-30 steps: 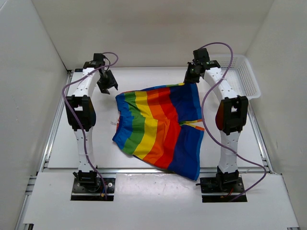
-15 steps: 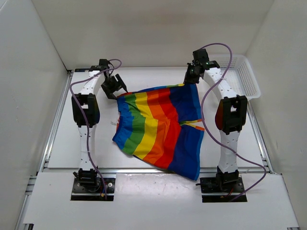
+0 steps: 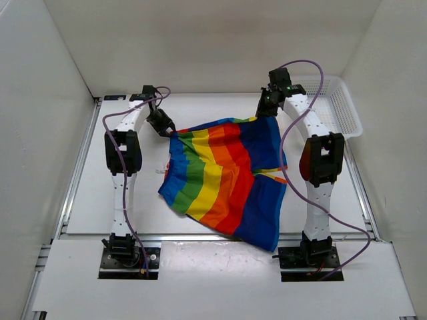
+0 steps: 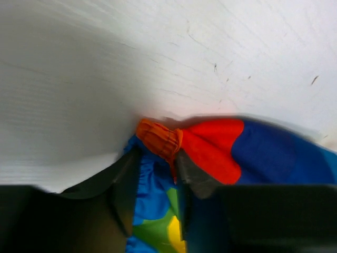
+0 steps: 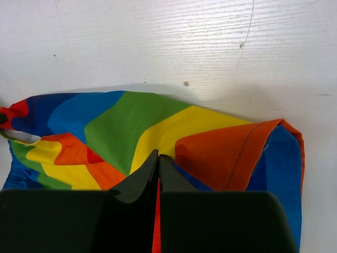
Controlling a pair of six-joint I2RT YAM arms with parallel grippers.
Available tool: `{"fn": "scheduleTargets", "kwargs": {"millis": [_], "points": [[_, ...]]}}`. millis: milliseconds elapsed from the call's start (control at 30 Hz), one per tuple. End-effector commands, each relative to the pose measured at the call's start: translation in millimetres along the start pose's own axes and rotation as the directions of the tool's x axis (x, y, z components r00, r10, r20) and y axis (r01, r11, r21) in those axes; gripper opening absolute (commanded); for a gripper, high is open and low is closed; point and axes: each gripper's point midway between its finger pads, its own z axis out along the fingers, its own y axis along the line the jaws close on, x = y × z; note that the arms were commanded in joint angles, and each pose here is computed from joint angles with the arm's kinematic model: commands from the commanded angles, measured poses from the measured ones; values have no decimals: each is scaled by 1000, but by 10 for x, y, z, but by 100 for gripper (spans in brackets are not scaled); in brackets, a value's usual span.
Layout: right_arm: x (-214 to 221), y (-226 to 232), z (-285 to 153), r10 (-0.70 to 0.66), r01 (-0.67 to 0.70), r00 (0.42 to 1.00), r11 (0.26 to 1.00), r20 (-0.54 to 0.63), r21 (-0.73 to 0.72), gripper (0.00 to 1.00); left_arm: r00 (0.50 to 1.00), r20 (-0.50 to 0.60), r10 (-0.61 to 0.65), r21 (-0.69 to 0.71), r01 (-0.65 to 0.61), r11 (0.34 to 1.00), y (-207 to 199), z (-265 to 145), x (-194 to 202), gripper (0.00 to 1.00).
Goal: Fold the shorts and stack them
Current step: Fold the shorts
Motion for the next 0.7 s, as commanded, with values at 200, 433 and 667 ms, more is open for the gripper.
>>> {"fn": "scheduleTargets", "kwargs": {"millis": [200, 433, 667], "points": [[-63, 18, -79, -19, 19, 1000, 1000, 21, -7, 1, 999, 16, 30, 16, -31, 999, -79, -43, -37, 10], [-305, 25, -294, -36, 33, 994, 999, 104, 31, 1, 975, 218, 45, 65, -60, 996, -222, -900, -522, 10], [-553, 147, -411, -24, 27, 988, 1000, 151, -16, 1, 945, 314, 94, 89, -128, 988, -308, -1416, -653, 10]]}}
